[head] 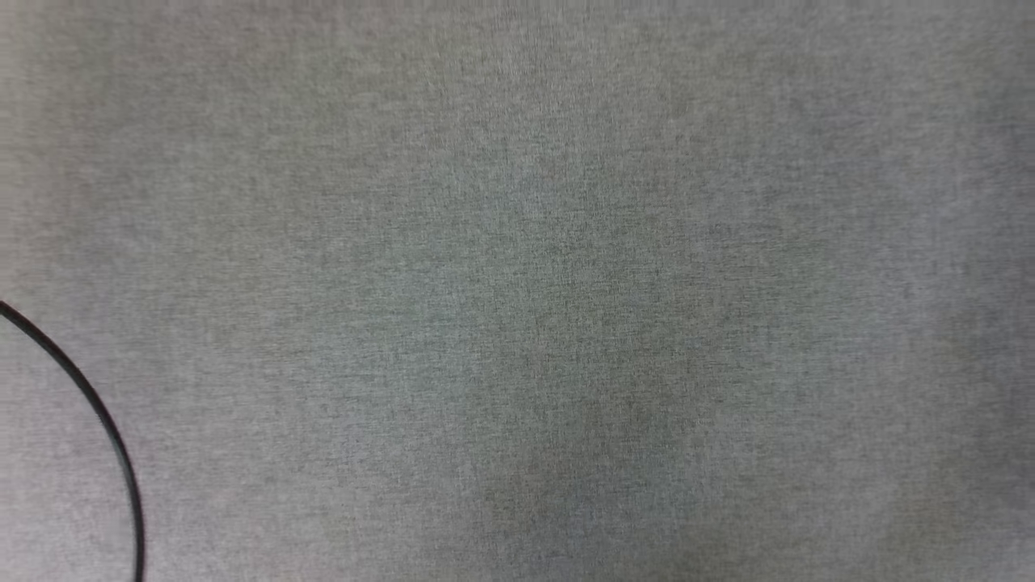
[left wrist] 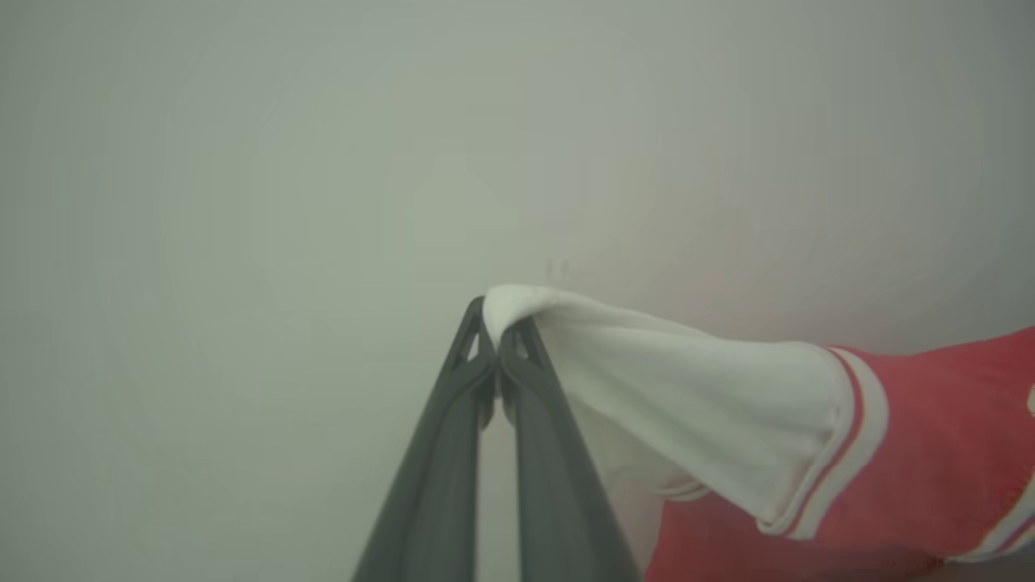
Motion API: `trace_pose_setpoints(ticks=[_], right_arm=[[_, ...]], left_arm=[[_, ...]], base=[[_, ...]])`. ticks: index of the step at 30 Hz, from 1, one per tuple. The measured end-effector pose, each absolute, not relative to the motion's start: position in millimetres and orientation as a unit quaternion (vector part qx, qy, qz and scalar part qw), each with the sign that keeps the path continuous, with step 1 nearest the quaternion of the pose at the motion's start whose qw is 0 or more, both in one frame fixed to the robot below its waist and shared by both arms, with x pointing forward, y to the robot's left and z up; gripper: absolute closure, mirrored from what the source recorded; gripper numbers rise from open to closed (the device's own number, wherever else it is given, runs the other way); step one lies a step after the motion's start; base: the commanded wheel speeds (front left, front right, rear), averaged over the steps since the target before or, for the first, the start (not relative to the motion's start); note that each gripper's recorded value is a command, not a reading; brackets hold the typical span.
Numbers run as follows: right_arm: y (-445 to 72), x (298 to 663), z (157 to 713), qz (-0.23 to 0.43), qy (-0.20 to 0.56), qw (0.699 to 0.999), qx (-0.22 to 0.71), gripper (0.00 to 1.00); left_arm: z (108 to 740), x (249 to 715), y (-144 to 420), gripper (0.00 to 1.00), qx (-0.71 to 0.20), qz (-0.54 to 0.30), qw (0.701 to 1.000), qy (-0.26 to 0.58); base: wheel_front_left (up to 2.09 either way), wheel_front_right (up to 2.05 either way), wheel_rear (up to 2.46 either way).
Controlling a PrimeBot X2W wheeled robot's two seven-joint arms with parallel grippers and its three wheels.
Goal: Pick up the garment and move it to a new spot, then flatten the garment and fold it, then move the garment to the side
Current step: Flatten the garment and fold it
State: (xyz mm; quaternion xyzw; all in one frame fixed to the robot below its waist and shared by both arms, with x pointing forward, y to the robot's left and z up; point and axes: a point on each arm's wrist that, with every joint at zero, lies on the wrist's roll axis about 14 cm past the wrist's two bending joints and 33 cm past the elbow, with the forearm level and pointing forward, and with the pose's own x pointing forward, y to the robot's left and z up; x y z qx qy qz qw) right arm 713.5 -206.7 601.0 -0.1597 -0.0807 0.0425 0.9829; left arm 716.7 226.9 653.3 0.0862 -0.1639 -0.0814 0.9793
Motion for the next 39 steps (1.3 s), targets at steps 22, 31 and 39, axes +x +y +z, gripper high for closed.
trace_pose_setpoints(ticks=[22, 31, 39], right_arm=[[-249, 532, 483, 0.039, 0.16, 0.982, -0.093, 1.0], [-264, 455, 469, 0.042, 0.234, 0.969, -0.066, 1.0], [-279, 396, 451, 0.028, 0.292, 0.956, -0.023, 1.0]], left_arm=[[468, 511, 240, 1.0, 0.085, -0.11, 0.984, 0.11], [434, 415, 238, 1.0, 0.109, -0.148, 0.959, 0.217], [423, 365, 231, 1.0, 0.123, -0.171, 0.942, 0.262]], base=[[0.0, 0.0, 0.0], [0.0, 0.0, 0.0], [0.0, 0.0, 0.0]])
